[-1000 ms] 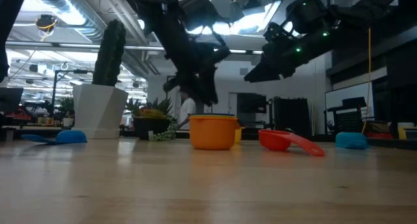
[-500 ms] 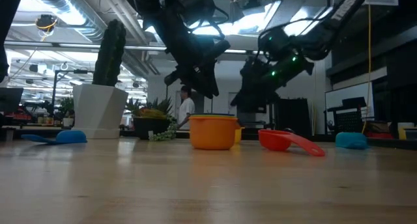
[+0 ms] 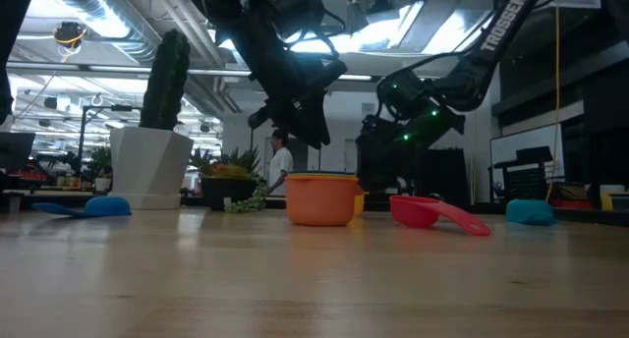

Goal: Nest measuring cups in basket
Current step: Stack the yellow measuring cup on top of the dark blue measuring cup

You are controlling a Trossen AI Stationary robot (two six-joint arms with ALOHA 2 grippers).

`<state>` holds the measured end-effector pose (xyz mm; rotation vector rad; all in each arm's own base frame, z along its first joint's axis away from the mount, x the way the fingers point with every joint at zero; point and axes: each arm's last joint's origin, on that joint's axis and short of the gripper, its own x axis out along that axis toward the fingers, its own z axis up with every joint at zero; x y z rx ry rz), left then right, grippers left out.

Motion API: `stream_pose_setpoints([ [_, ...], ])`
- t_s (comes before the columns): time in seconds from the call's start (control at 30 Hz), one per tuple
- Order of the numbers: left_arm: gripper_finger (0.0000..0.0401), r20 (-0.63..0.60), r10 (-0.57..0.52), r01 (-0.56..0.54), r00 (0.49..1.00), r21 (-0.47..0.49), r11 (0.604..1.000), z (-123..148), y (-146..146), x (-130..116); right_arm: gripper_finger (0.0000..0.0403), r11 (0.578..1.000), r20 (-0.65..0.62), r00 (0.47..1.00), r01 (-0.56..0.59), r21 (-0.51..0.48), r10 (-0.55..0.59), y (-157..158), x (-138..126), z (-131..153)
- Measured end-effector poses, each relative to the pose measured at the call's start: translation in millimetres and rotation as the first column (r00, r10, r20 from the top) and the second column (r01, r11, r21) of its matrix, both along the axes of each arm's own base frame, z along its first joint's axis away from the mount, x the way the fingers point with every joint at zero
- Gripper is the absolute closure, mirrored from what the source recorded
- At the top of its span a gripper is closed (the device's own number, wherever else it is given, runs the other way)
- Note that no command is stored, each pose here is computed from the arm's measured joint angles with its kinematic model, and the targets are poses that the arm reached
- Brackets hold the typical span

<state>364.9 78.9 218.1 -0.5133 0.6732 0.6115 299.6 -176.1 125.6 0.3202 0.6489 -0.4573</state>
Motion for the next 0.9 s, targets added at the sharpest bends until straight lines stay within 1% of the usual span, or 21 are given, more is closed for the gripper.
stream_pose_setpoints([
  [0.1,0.0323,0.0,0.0,0.0,1.0,0.0,1.0,0.0,0.0,0.0,0.0178,1.0,-0.019,1.0,-0.001,0.018,0.002,0.1,0.0,-6.8],
  [0.23,0.0323,0.0,0.0,0.0,1.0,-0.001,1.0,0.0,0.0,0.0,0.0179,0.997,-0.018,1.0,0.014,0.072,-0.013,0.7,0.2,-12.6],
  [0.3,0.0323,0.0,-0.001,0.001,1.0,-0.001,1.0,0.0,0.0,0.0,0.0188,0.997,-0.015,1.0,0.015,0.074,-0.014,0.7,0.4,-12.5],
  [0.4,0.0323,0.001,-0.002,0.002,1.0,-0.002,1.0,0.0,-0.1,0.0,0.0216,0.997,-0.015,1.0,0.015,0.075,-0.014,0.7,0.3,-12.5],
  [0.6,0.0323,0.001,-0.002,0.002,1.0,-0.003,1.0,0.0,-0.1,0.0,0.0299,0.997,-0.016,1.0,0.015,0.075,-0.014,0.7,0.3,-12.6],
  [0.7,0.0323,0.001,-0.002,0.002,1.0,-0.003,1.0,0.0,-0.1,0.0,0.0334,0.997,-0.017,1.0,0.015,0.076,-0.014,0.7,0.2,-12.7],
  [0.8,0.0323,0.001,-0.002,0.002,1.0,-0.003,1.0,0.0,-0.1,0.0,0.0358,0.997,-0.013,1.0,0.012,0.075,-0.012,0.7,0.4,-11.8],
  [0.9,0.0323,0.001,-0.002,0.002,1.0,-0.003,1.0,0.1,-0.1,0.0,0.0361,0.997,-0.01,1.0,0.009,0.073,-0.009,1.0,0.3,-10.0],
])
